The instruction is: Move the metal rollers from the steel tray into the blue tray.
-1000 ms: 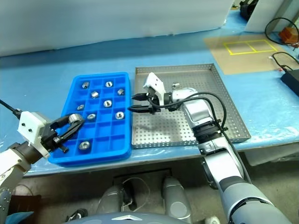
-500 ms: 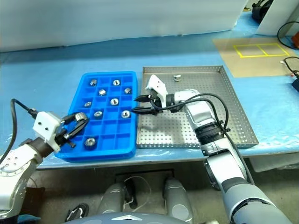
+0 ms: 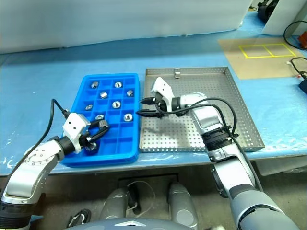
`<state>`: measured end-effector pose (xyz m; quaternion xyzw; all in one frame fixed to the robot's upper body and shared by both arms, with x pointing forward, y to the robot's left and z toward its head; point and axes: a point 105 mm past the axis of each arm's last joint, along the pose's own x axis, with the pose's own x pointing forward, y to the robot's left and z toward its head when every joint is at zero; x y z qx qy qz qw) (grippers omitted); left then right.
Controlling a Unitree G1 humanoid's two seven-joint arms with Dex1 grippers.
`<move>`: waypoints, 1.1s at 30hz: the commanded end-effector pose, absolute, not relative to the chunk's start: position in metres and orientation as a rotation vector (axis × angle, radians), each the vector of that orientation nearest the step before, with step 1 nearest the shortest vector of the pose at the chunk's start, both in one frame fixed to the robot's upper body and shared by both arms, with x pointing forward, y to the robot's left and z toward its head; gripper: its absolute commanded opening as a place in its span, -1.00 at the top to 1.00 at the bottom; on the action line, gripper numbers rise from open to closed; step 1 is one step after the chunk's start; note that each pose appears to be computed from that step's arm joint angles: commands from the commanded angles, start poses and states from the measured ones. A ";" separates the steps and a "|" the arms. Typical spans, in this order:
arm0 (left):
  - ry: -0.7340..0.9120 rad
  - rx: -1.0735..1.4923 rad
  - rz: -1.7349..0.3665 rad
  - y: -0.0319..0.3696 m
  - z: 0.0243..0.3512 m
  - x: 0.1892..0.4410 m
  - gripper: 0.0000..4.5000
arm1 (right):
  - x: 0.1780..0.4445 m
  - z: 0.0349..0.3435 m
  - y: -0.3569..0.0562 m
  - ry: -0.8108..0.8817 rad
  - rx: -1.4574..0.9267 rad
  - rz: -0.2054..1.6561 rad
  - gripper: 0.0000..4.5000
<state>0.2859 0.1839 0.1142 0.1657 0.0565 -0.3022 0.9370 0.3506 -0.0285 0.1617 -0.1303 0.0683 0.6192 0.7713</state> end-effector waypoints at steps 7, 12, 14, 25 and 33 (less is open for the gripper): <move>0.093 0.285 -0.675 0.167 0.117 0.295 0.21 | 0.351 0.175 -0.031 0.083 -0.284 1.311 -0.17; 0.137 0.287 -0.704 0.162 0.110 0.293 -0.48 | 0.352 0.175 -0.031 0.081 -0.283 1.299 -0.18; 0.159 0.307 -0.742 0.161 0.106 0.288 -0.63 | 0.352 0.175 -0.032 0.082 -0.283 1.297 -0.18; -0.161 0.229 -0.536 0.180 0.204 0.309 -0.63 | 0.417 0.197 -0.029 0.009 -0.257 0.903 -0.18; -0.232 0.233 -0.410 0.175 0.227 0.329 -0.63 | 0.467 0.222 -0.004 -0.014 -0.154 0.501 -0.18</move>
